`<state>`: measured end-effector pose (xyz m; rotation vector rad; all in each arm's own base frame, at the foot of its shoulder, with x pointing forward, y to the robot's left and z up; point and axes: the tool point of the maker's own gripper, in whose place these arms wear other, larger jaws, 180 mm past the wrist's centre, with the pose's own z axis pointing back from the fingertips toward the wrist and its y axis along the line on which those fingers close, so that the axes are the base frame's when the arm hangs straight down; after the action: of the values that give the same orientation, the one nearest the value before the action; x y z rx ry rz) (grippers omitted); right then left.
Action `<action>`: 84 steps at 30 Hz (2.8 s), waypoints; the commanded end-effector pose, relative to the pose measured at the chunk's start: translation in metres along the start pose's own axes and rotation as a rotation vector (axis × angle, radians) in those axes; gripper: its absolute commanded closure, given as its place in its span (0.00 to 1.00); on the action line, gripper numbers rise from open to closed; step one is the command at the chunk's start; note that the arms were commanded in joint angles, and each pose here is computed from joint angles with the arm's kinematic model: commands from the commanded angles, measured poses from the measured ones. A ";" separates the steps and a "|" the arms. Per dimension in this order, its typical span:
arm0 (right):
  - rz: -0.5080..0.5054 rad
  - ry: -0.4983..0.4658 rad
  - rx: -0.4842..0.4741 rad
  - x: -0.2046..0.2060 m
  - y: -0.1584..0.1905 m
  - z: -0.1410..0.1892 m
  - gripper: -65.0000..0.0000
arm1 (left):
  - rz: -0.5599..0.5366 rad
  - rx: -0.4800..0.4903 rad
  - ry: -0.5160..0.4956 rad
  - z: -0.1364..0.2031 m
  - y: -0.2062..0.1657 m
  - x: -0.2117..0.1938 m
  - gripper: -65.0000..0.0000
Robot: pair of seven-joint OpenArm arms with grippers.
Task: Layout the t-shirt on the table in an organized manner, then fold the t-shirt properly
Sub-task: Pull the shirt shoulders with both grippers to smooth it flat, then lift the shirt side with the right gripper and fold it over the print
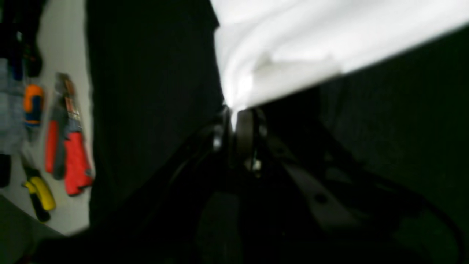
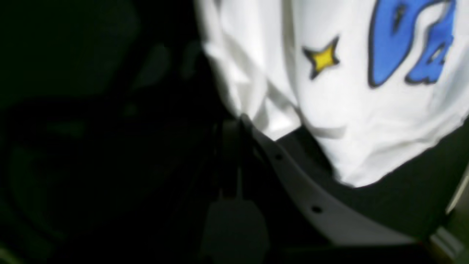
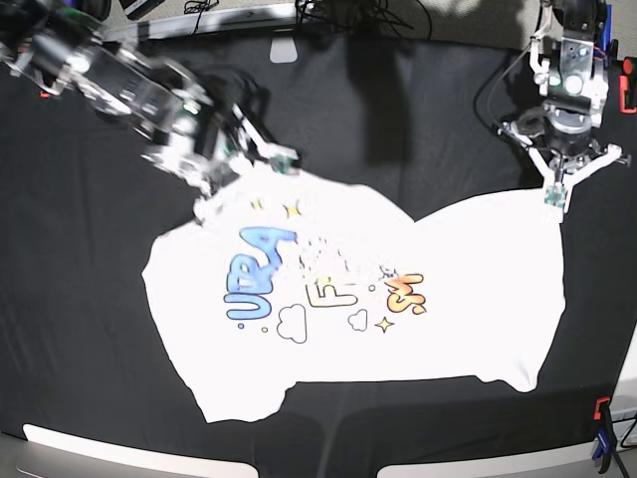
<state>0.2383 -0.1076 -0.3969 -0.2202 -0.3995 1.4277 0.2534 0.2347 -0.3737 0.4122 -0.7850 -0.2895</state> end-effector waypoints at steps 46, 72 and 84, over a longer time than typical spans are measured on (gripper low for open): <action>-0.954 -0.346 0.139 -0.028 0.084 0.075 1.00 | -0.108 0.114 0.154 0.040 0.027 -0.035 1.00; -1.307 -0.288 0.196 -0.098 0.117 0.127 1.00 | -0.215 0.135 0.211 0.051 0.035 -0.060 1.00; -1.303 -0.423 0.125 -0.087 0.081 0.127 1.00 | -0.218 0.101 0.097 0.046 0.033 -0.040 1.00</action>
<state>0.1010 -0.1943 -0.3324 0.4054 -0.5890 0.1692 0.1909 0.2653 -0.3644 0.5753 -0.6348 -0.4245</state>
